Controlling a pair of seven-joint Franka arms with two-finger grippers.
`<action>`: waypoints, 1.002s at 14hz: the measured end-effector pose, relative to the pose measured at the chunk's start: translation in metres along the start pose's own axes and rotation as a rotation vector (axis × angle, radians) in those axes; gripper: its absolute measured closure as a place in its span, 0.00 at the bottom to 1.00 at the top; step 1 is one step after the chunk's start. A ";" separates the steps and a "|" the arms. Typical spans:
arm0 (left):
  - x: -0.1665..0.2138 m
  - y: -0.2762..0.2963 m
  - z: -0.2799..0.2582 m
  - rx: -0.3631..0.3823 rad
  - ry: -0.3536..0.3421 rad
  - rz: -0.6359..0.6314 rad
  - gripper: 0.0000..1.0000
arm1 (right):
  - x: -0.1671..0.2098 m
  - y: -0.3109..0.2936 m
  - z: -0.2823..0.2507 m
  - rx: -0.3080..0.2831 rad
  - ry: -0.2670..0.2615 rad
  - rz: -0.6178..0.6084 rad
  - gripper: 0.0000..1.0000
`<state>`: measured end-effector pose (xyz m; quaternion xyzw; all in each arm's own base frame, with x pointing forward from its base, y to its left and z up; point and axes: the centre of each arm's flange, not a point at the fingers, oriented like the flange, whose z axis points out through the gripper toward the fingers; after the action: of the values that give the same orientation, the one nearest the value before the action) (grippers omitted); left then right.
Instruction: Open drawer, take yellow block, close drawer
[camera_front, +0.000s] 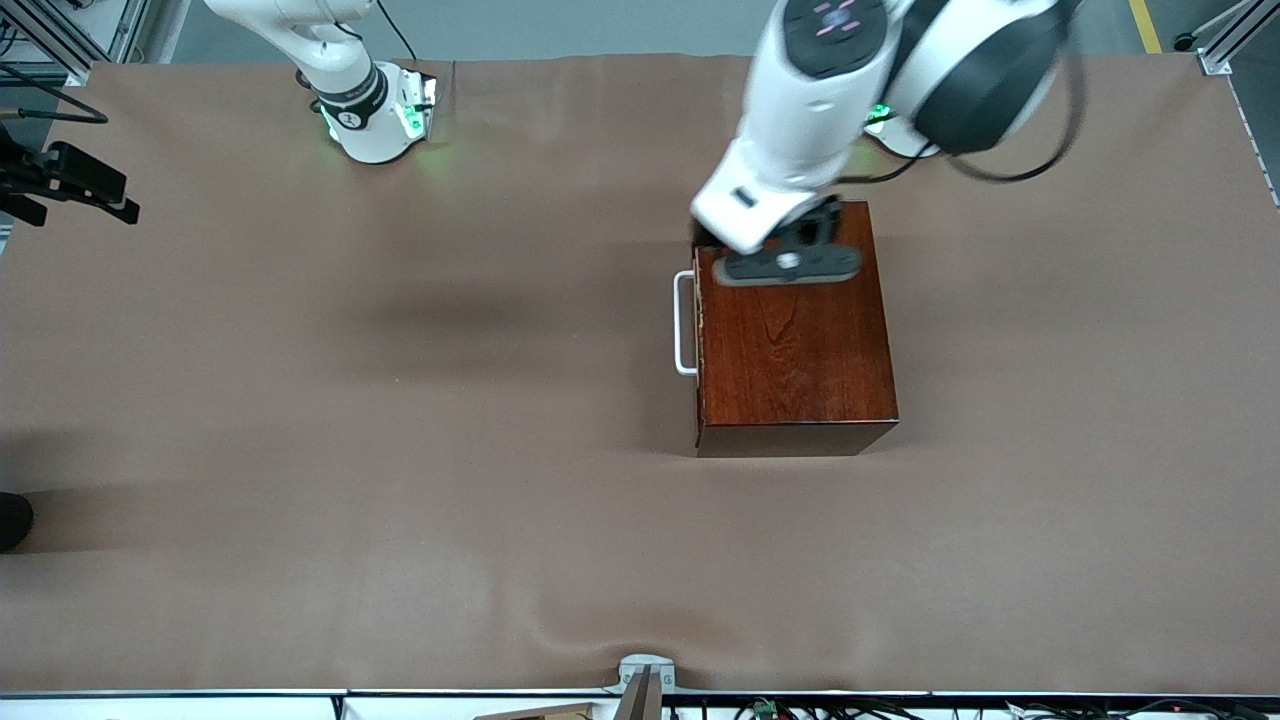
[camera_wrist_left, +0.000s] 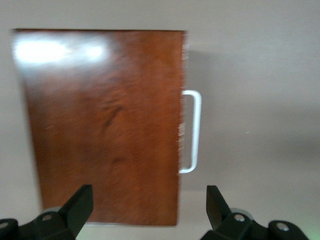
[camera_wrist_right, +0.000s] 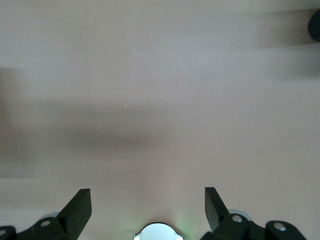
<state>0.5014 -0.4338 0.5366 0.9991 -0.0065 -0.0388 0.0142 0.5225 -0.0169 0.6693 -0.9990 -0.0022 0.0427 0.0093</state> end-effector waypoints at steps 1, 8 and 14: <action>0.002 0.016 0.013 -0.013 0.006 0.017 0.00 | 0.000 0.000 0.000 0.000 0.000 0.000 0.00; -0.021 0.115 0.129 0.137 0.078 0.112 0.00 | 0.000 0.000 0.000 0.000 0.000 0.000 0.00; -0.038 0.142 0.194 0.245 0.082 0.165 0.00 | 0.000 0.000 0.000 0.000 0.000 0.000 0.00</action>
<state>0.4466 -0.5810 0.3499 0.9901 -0.0929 0.0044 -0.1047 0.5225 -0.0169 0.6692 -0.9990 -0.0022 0.0427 0.0093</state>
